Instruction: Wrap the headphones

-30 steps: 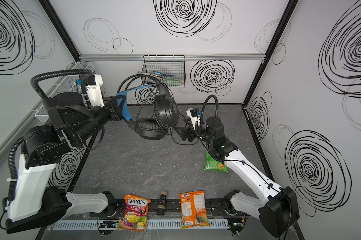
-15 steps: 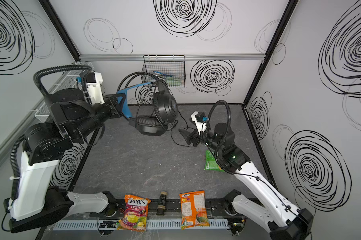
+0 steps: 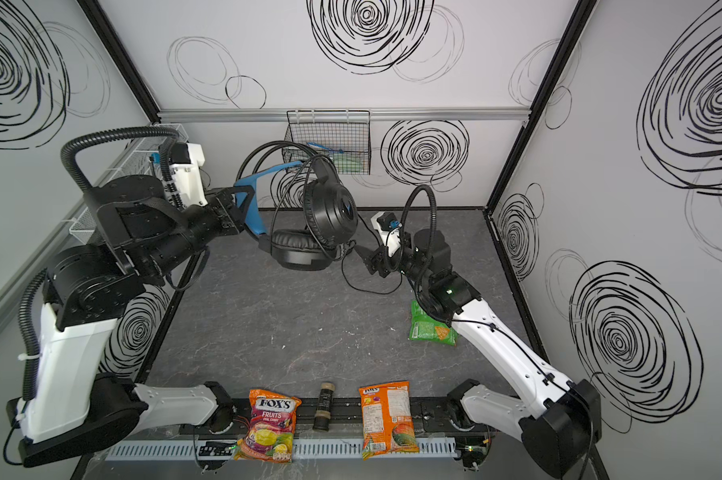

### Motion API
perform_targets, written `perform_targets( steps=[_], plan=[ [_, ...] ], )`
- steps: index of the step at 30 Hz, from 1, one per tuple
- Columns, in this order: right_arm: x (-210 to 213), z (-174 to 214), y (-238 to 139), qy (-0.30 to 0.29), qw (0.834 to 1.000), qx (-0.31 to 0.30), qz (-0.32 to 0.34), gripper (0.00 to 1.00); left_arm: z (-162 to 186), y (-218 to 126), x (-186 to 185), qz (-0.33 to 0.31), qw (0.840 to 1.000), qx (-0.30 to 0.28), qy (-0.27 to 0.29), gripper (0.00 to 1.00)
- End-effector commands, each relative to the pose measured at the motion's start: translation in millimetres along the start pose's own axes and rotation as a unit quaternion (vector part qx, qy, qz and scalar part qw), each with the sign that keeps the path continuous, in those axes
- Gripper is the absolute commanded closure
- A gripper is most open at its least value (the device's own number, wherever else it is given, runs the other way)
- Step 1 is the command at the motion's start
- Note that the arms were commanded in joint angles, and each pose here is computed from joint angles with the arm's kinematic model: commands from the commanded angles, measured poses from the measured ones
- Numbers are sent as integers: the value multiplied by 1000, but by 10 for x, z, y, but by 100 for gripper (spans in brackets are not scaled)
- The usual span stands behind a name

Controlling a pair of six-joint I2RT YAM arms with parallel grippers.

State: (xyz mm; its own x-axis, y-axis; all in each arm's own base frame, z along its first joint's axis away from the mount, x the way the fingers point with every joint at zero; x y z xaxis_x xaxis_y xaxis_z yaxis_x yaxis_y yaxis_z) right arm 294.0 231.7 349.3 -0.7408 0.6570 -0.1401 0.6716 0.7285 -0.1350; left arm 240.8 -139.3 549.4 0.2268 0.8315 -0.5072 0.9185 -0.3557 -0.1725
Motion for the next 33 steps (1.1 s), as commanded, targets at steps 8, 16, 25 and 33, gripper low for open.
perform_targets(
  steps=[8,16,25,33],
  plan=[
    [-87,-153,52,1,999,-42,1,60,-346,-118,-148,59,994,-60,-66,100],
    [169,-56,99,15,999,-23,-38,100,-348,-97,-62,54,991,-66,-101,100],
    [789,144,23,34,995,7,-98,100,-401,112,26,50,972,-104,-203,100],
    [1163,173,-179,17,992,23,-126,100,-345,426,219,-7,961,-123,-247,100]
  ],
)
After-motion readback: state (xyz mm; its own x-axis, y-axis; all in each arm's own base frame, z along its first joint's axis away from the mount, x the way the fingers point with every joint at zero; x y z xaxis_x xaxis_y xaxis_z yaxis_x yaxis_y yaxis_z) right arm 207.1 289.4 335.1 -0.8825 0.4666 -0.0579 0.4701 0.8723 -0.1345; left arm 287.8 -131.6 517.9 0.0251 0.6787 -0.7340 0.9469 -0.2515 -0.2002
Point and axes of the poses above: each gripper's point midway between its finger pads, its own y axis out along the fingers, its own x axis along the line the jaws close on, z = x × y, the point moved 3 cm from there along -y, back along the fingers, and after that the axes turned 4 degrees about -y, right-handed, at the moved point
